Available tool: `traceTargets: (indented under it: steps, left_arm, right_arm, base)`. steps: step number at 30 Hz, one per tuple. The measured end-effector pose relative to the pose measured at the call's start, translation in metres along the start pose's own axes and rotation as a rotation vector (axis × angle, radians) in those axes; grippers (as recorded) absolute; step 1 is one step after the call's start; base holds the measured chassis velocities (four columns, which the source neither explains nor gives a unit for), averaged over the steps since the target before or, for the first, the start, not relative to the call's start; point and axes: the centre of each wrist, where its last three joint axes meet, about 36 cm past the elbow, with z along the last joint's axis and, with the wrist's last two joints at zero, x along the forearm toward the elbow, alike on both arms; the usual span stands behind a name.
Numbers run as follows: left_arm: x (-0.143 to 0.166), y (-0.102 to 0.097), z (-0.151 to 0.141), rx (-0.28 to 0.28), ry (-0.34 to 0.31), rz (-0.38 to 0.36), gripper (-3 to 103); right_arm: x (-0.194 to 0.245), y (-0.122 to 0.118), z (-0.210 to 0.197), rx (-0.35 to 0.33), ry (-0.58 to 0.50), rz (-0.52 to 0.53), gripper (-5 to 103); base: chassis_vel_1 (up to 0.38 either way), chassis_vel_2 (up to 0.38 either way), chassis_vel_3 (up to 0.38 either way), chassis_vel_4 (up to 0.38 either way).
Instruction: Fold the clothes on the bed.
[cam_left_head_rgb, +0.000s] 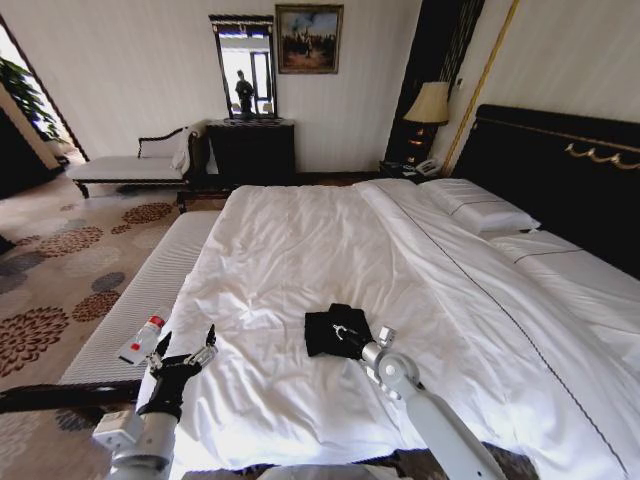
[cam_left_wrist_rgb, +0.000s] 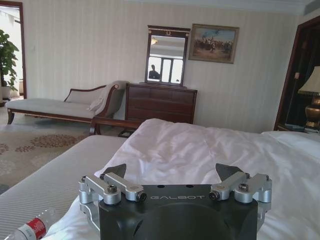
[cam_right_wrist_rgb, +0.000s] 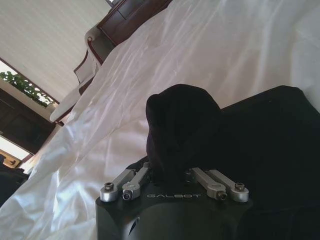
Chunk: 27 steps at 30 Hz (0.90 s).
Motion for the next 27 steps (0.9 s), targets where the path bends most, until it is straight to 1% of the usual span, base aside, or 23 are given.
traceTargets:
  steps: [3,5,8,9,12,13,14,15,16,18,19,20,21,22,24,25,27]
  left_arm:
    - [0.0,0.0,0.0,0.0,0.0,0.0,100]
    - [0.0,0.0,0.0,0.0,0.0,0.0,100]
    - [0.0,0.0,0.0,0.0,0.0,0.0,100]
    - [0.0,0.0,0.0,0.0,0.0,0.0,100]
    - [0.0,0.0,0.0,0.0,0.0,0.0,100]
    - [0.0,0.0,0.0,0.0,0.0,0.0,100]
    - [0.0,0.0,0.0,0.0,0.0,0.0,100]
    - [0.0,0.0,0.0,0.0,0.0,0.0,100]
    - [0.0,0.0,0.0,0.0,0.0,0.0,100]
    - [0.0,0.0,0.0,0.0,0.0,0.0,100]
    - [0.0,0.0,0.0,0.0,0.0,0.0,100]
    - [0.0,0.0,0.0,0.0,0.0,0.0,100]
    - [0.0,0.0,0.0,0.0,0.0,0.0,100]
    - [0.0,0.0,0.0,0.0,0.0,0.0,100]
    - [0.0,0.0,0.0,0.0,0.0,0.0,100]
    - [0.0,0.0,0.0,0.0,0.0,0.0,100]
    - [0.0,0.0,0.0,0.0,0.0,0.0,100]
  right_arm:
    - [0.002,0.016,0.002,-0.012,-0.015,-0.04,36]
    - [0.003,0.019,0.003,-0.008,-0.017,-0.046,36]
    - [0.007,0.031,0.016,0.052,-0.051,-0.063,52]
    - [0.007,0.031,0.016,0.052,-0.051,-0.063,52]
    - [0.023,0.046,0.028,0.101,-0.069,-0.093,69]
    - [0.029,0.049,0.034,0.112,-0.085,-0.099,69]
    - [0.034,0.051,0.038,0.11,-0.106,-0.104,74]
    - [0.034,0.051,0.038,0.11,-0.106,-0.104,74]
    - [0.037,0.053,0.04,0.104,-0.124,-0.106,79]
    - [0.039,0.045,0.045,0.088,-0.189,-0.079,90]
    - [0.037,0.034,0.046,0.09,-0.224,-0.049,90]
    - [0.037,0.034,0.046,0.09,-0.224,-0.049,90]
    - [0.033,0.027,0.047,0.092,-0.243,-0.027,95]
    - [0.022,0.013,0.048,0.09,-0.285,0.018,98]
    - [-0.003,-0.002,0.047,0.112,-0.357,0.077,100]
    - [-0.003,-0.002,0.047,0.112,-0.357,0.077,100]
    - [-0.023,-0.012,0.05,0.156,-0.387,0.109,100]
  base:
    - [0.0,0.0,0.0,0.0]
    - [0.0,0.0,0.0,0.0]
    - [0.0,0.0,0.0,0.0]
    - [0.0,0.0,0.0,0.0]
    - [0.0,0.0,0.0,0.0]
    - [0.0,0.0,0.0,0.0]
    - [0.0,0.0,0.0,0.0]
    - [0.0,0.0,0.0,0.0]
    - [0.0,0.0,0.0,0.0]
    - [0.0,0.0,0.0,0.0]
    - [0.0,0.0,0.0,0.0]
    - [0.0,0.0,0.0,0.0]
    - [0.0,0.0,0.0,0.0]
    - [0.0,0.0,0.0,0.0]
    - [0.0,0.0,0.0,0.0]
    - [0.0,0.0,0.0,0.0]
    - [0.0,0.0,0.0,0.0]
